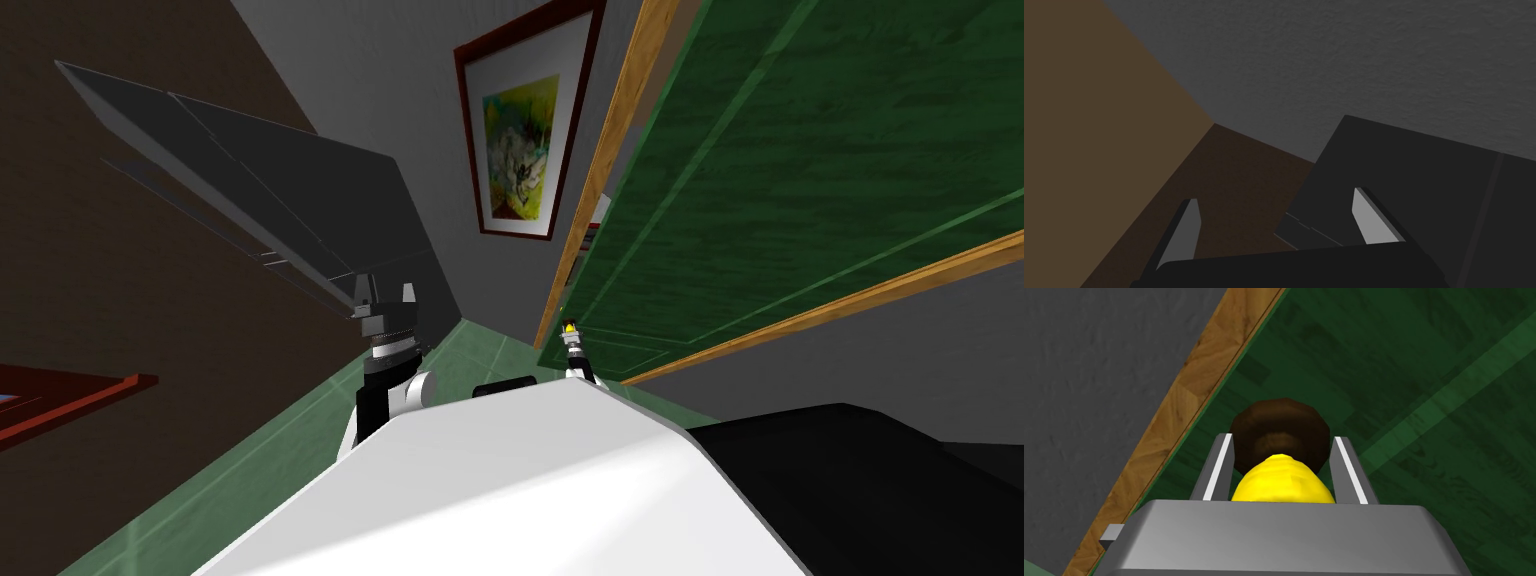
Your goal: Pull the door open
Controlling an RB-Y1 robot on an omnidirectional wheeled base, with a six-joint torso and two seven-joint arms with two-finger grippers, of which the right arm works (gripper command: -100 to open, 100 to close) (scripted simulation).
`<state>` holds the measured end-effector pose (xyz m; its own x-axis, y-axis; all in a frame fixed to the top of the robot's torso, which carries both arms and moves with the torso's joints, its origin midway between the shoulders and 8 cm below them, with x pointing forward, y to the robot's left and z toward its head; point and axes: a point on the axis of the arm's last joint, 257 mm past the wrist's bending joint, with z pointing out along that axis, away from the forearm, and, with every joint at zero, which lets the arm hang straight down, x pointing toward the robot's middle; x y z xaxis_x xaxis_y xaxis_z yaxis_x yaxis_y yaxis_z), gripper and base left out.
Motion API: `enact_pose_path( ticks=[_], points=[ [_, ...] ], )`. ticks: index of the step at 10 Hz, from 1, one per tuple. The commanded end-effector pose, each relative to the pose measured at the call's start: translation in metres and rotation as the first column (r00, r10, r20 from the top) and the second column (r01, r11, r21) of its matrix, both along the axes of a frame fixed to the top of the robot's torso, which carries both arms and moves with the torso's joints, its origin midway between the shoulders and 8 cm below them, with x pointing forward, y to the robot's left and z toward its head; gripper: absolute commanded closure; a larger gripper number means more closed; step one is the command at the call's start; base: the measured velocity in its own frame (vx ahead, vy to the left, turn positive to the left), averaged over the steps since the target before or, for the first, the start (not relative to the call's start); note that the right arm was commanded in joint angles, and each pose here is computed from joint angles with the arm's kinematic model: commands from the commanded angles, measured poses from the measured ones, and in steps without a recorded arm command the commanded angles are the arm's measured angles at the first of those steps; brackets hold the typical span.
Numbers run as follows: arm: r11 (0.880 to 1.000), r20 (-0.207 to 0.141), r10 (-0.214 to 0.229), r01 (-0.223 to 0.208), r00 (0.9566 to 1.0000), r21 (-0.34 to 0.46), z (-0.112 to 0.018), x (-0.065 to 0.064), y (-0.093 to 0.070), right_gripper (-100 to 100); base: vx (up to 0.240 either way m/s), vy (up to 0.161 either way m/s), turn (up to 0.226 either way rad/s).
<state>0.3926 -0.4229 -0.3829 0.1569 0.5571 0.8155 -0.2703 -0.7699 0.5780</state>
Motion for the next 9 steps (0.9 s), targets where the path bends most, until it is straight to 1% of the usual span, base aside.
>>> enact_pose_path(
  ticks=[1, 3, 5, 6, 8, 9],
  points=[
    [0.998, -0.007, -0.003, 0.003, 1.0, 0.063, -0.0086, -0.0033, 0.0014, 100, -0.035, -0.008, 0.014],
    [0.994, 0.007, -0.003, 0.002, 1.0, 0.105, -0.0086, -0.0026, 0.0015, 100, -0.029, -0.011, 0.027],
    [0.985, 0.028, -0.005, 0.0, 0.9996, 0.17, -0.0087, -0.0013, 0.0016, 100, -0.035, -0.012, 0.027],
    [0.983, 0.033, -0.006, -0.001, 0.9994, 0.186, -0.0087, -0.0013, 0.0016, 100, -0.026, -0.012, 0.016],
    [0.968, 0.054, -0.009, -0.004, 0.9985, 0.249, -0.0087, -0.0001, 0.0017, 100, -0.024, -0.011, 0.023],
    [0.966, 0.057, -0.01, -0.005, 0.9983, 0.259, -0.0087, -0.0001, 0.0017, 100, -0.021, -0.013, 0.008]
  ],
)
